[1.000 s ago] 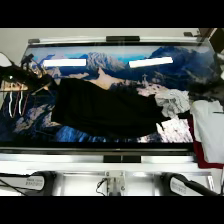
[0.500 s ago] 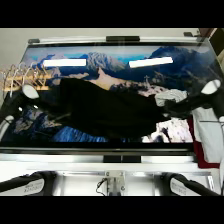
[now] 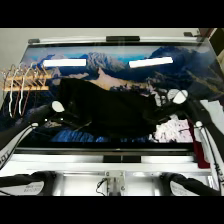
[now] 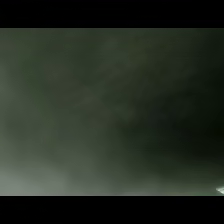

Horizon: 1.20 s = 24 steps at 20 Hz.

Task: Fold the shirts.

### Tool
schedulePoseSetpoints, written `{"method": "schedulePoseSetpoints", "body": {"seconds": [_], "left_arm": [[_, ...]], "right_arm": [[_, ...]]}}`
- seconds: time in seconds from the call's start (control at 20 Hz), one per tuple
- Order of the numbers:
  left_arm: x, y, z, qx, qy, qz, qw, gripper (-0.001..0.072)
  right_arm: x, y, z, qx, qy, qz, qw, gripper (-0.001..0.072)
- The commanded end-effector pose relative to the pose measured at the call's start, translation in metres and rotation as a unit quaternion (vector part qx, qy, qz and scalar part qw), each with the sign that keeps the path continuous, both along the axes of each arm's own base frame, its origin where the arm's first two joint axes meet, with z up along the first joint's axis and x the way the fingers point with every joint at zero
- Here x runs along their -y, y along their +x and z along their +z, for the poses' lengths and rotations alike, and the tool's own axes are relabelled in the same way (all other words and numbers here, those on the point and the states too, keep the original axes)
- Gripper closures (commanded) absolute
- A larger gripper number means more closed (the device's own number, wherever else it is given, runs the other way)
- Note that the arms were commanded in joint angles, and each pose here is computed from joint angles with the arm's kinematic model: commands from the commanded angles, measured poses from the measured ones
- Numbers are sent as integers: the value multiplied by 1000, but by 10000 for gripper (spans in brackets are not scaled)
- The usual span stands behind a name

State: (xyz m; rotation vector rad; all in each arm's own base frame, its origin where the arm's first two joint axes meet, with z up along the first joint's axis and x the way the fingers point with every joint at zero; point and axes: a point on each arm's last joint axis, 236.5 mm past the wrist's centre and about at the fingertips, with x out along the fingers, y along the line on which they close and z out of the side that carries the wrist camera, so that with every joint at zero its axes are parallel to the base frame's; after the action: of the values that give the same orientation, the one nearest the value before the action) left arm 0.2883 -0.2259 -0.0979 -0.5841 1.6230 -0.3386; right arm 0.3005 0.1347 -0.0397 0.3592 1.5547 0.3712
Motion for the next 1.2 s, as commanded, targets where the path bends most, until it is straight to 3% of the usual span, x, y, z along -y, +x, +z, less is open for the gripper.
{"method": "schedulePoseSetpoints", "body": {"seconds": [0.0,0.05,0.1,0.15,0.25,0.7,0.8,0.85,1.0,1.05,1.15], "left_arm": [[6,13,-7,23,1,18,1000,327],[6,14,-8,26,1,20,999,329],[5,15,-8,27,2,21,999,403],[5,16,-9,28,2,22,999,522],[6,16,-8,34,2,14,999,653],[8,18,6,47,-9,-18,999,659],[9,19,8,50,-10,-18,999,659],[9,19,8,50,-10,-18,999,659],[9,19,8,50,-10,-18,999,659],[9,19,8,50,-10,-19,999,660],[9,19,8,49,-10,-19,999,659]], "right_arm": [[-28,-12,-20,-18,15,9,1000,185],[-33,-15,-25,-23,14,18,999,185],[-39,-17,-28,-26,14,25,999,185],[-44,-19,-31,-28,13,31,999,185],[-52,-22,-34,-29,12,38,999,185],[-41,-45,-36,-67,-16,66,995,186],[-33,-32,-42,-51,-40,37,997,191],[-33,-23,-43,-39,-41,19,998,223],[-41,-17,-51,-43,-28,0,999,223],[-42,-15,-55,-43,-27,-5,999,274],[-42,-5,-57,-33,-27,-27,999,539]]}}
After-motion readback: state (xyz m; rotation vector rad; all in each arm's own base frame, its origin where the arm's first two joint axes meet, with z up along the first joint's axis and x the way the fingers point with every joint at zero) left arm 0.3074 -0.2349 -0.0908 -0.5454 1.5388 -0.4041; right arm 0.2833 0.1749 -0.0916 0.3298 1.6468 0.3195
